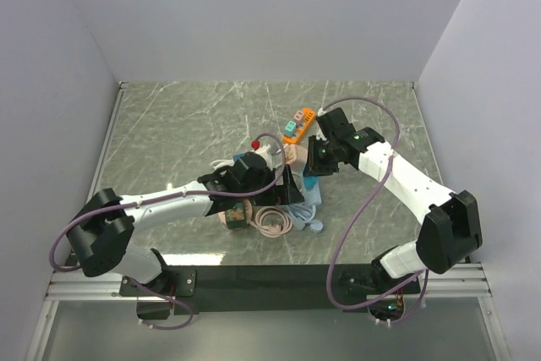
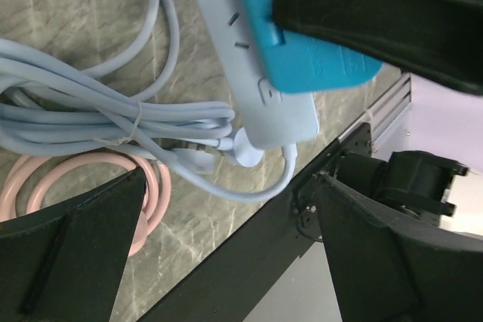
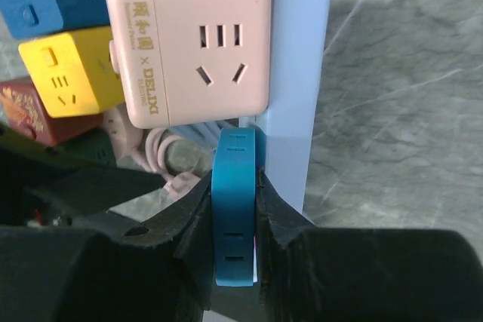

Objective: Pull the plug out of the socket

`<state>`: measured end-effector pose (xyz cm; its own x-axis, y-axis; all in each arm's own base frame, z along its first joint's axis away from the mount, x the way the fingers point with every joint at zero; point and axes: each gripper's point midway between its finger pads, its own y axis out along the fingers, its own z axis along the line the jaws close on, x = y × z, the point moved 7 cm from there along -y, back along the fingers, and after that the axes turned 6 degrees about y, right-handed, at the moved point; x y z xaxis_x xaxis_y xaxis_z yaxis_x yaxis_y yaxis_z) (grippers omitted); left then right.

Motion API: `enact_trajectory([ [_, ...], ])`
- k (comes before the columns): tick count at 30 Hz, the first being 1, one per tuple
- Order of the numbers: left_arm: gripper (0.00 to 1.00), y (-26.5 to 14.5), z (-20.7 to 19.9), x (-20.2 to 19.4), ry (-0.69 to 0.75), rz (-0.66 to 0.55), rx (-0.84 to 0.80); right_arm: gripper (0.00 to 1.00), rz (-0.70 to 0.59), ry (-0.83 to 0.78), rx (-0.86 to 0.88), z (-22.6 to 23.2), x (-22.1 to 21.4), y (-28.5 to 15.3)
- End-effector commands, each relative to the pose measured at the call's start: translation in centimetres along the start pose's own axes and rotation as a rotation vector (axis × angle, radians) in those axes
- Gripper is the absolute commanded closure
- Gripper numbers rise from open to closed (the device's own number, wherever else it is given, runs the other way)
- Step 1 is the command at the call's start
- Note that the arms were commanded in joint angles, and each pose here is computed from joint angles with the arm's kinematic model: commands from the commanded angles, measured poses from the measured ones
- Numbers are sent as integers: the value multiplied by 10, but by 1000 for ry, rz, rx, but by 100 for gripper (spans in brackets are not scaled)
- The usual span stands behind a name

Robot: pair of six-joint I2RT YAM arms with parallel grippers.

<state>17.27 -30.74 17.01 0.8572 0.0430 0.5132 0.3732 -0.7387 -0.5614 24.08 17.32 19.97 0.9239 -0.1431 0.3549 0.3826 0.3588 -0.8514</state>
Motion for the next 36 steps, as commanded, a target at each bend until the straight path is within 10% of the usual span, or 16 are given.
enact_trajectory([
  [1,0,5,-6,4,-1,-38,-29,100,36,25,167,13,-6,-7],
  [13,0,-11,-2,-5,-45,-109,-94,100,36,275,656,11,9,-33],
  [36,1,-58,-14,15,-122,-278,-324,100,47,425,999,13,17,-65],
])
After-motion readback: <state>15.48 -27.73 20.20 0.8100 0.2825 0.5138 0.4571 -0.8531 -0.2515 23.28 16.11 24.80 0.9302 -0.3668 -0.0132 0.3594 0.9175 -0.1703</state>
